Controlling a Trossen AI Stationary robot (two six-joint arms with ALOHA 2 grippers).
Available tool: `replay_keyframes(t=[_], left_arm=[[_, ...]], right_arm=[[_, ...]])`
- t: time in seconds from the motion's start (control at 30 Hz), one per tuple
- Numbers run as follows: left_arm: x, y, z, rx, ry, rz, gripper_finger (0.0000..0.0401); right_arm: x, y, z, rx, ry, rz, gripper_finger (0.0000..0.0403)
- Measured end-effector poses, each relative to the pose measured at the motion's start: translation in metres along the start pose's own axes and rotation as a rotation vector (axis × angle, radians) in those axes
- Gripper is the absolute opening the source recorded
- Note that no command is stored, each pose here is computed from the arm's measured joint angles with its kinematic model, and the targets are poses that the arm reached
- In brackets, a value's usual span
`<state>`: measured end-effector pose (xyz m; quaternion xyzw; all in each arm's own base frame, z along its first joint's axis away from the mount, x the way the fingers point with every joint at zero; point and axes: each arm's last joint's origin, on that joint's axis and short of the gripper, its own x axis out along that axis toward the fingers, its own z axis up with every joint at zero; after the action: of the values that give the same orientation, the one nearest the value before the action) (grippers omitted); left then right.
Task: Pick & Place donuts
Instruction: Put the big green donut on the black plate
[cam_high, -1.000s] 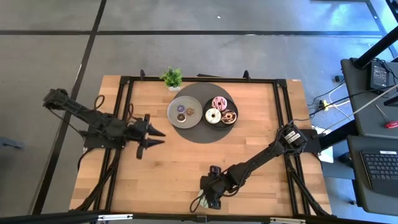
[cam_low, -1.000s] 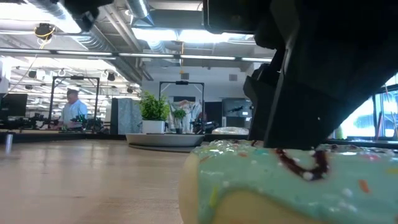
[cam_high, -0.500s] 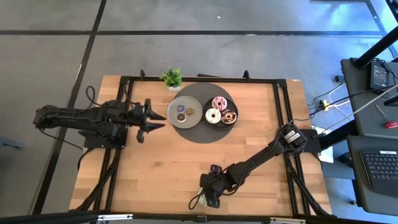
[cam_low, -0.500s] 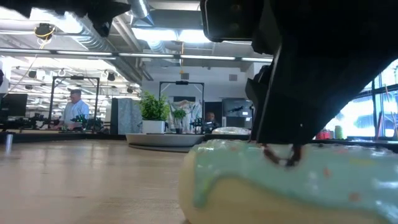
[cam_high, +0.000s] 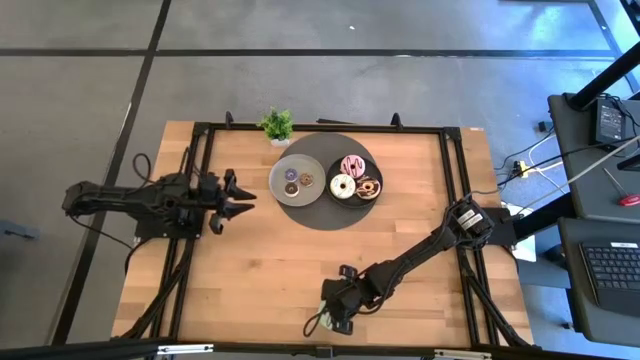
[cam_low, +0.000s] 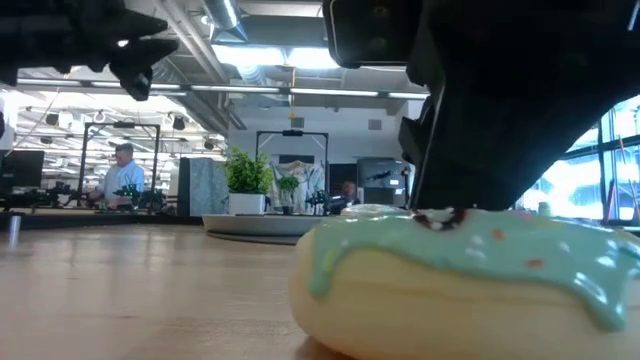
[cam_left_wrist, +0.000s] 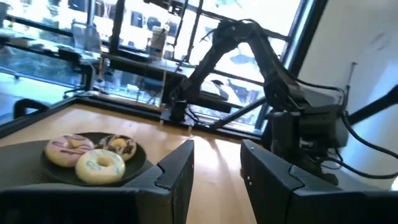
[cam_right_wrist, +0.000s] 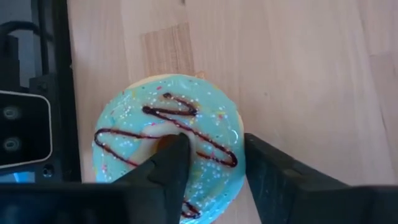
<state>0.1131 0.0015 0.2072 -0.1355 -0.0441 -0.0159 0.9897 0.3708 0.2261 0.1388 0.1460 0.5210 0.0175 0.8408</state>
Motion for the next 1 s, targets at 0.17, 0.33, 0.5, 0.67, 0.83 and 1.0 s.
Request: replay_keyframes(t=[0.17, 0.33, 0.5, 0.67, 0.83, 1.0], left_arm=[[-0.011, 0.002, -0.005, -0.006, 0.025, 0.054, 0.0128], [-0.021, 0.002, -0.004, -0.023, -0.007, 0.053, 0.0128], [-0.025, 0.004, -0.009, -0.052, 0.037, 0.091, 0.0128], [-0.025, 0.004, -0.011, -0.053, 0.048, 0.104, 0.0128], [-0.026, 0.006, -0.010, -0.054, 0.030, 0.148, 0.0128], [-0.026, 0.009, -0.013, -0.030, 0.050, 0.225, 0.0128]], right_arm=[[0.000, 0.000, 0.000, 0.036, -0.003, -0.004, 0.0137], [0.000, -0.001, 0.000, 0.035, -0.011, -0.014, 0.0121], [0.000, -0.002, 0.002, 0.038, -0.012, -0.016, 0.0105], [-0.015, -0.008, 0.018, 0.053, -0.044, -0.011, 0.0093], [-0.056, -0.024, 0.040, 0.059, -0.079, -0.027, 0.0091], [-0.109, -0.057, 0.059, 0.058, -0.154, -0.168, 0.0091]])
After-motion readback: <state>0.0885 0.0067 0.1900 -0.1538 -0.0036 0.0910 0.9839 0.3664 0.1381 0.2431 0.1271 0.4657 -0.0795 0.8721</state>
